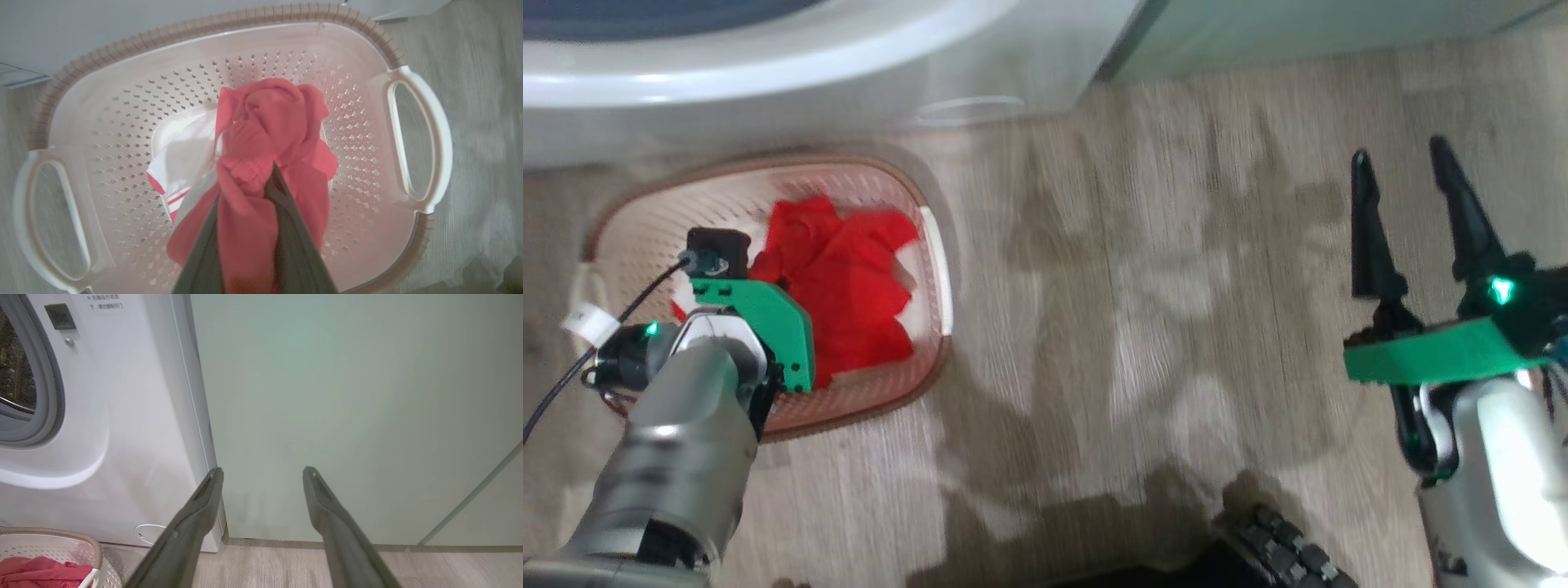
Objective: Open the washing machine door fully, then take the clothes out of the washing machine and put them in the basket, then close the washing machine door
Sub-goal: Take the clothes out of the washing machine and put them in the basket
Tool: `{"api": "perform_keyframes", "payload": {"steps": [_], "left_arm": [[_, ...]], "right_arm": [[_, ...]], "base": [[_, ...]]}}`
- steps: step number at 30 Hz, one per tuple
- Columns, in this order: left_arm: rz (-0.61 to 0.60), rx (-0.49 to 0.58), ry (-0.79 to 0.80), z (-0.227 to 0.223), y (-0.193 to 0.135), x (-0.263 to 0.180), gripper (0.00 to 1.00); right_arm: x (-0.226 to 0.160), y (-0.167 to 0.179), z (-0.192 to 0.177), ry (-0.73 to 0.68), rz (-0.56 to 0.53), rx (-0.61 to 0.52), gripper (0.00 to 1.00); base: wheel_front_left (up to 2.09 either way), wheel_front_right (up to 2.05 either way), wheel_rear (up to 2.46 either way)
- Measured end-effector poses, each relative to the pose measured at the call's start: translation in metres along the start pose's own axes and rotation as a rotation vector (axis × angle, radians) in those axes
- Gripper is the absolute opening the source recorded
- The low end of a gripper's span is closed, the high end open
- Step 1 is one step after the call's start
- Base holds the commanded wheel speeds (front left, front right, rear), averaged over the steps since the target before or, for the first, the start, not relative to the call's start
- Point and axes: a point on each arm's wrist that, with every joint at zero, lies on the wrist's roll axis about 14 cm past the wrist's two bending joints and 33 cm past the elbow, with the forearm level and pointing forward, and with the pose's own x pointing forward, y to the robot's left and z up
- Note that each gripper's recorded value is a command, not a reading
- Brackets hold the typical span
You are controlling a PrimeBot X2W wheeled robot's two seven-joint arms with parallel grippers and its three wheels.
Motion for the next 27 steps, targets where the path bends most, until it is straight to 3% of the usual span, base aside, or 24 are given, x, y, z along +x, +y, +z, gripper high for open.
{"api": "perform_keyframes", "payload": {"steps": [6, 9, 10, 11, 18, 27], "left_arm": [[-0.015, -0.035, 0.114, -0.032, -0.006, 0.024, 0.03], [-0.011, -0.033, 0.125, -0.036, -0.008, 0.028, 0.40], [-0.011, -0.036, 0.112, -0.033, -0.009, 0.028, 0.65], [-0.008, -0.041, 0.096, -0.030, -0.009, 0.027, 1.00], [0.016, -0.065, -0.072, 0.000, -0.004, 0.001, 1.00], [0.021, -0.050, -0.382, 0.079, -0.001, -0.056, 1.00]], "right_arm": [[0.012, -0.008, -0.017, 0.028, -0.011, -0.019, 1.00], [0.010, -0.011, -0.021, 0.042, -0.020, -0.024, 1.00], [0.010, -0.012, -0.020, 0.039, -0.024, -0.025, 1.00], [0.010, -0.013, -0.018, 0.035, -0.025, -0.026, 1.00], [0.003, -0.002, 0.008, -0.021, -0.008, -0.011, 1.00], [-0.027, 0.012, 0.034, -0.062, 0.013, 0.021, 1.00]], "base": [[0.00, 0.00, 0.00], [0.00, 0.00, 0.00], [0.00, 0.00, 0.00], [0.00, 0.00, 0.00], [0.00, 0.00, 0.00], [0.00, 0.00, 0.00]]}}
